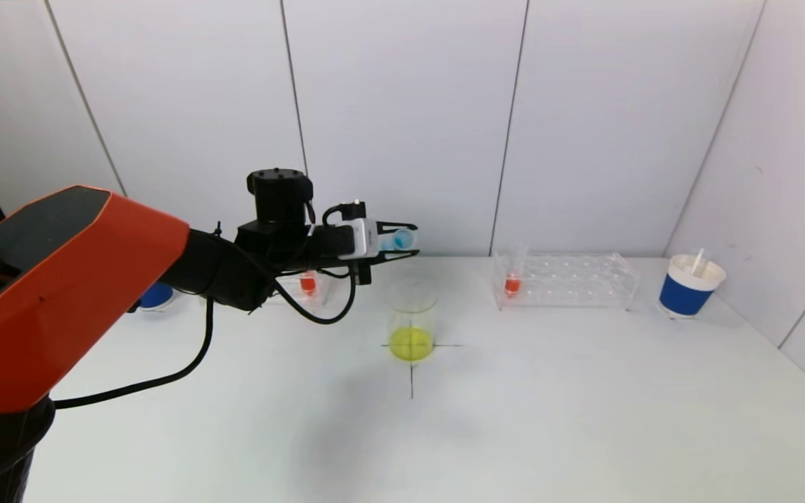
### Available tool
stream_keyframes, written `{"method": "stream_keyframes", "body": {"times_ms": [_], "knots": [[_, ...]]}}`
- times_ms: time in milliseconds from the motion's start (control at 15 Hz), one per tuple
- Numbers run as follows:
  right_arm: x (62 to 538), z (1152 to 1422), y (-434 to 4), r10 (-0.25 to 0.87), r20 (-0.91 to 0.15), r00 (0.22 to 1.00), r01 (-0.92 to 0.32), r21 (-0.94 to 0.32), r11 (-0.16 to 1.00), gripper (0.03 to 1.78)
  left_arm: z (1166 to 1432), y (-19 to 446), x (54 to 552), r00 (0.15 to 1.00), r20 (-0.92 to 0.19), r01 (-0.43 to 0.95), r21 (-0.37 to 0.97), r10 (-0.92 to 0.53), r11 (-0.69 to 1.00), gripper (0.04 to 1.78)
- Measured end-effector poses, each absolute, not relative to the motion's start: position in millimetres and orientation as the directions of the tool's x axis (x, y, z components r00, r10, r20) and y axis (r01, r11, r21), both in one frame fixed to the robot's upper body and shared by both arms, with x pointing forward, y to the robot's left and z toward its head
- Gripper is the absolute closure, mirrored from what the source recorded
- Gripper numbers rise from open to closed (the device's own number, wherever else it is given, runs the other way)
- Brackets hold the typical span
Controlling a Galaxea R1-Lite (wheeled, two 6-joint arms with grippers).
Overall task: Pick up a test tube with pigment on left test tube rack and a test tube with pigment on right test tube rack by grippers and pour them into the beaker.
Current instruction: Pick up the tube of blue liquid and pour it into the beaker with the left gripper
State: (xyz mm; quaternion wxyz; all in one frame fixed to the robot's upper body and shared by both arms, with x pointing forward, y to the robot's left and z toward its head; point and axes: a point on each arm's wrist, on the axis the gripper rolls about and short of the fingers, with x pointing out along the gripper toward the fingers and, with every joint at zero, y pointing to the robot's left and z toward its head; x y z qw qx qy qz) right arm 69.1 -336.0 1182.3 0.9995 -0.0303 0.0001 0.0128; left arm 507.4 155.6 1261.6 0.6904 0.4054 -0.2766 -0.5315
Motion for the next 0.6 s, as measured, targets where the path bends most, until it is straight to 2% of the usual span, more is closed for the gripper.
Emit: {"method": "stream_keyframes", "body": {"times_ms": [600], "knots": [[69.1,1182.3,-336.0,0.025,-0.001,1.0,-0.025,-0.061,0.998,0.04,1250.4,154.9,511.0,0.281,-0.062,0.42,0.905,-0.958,0.065,1.36]]}}
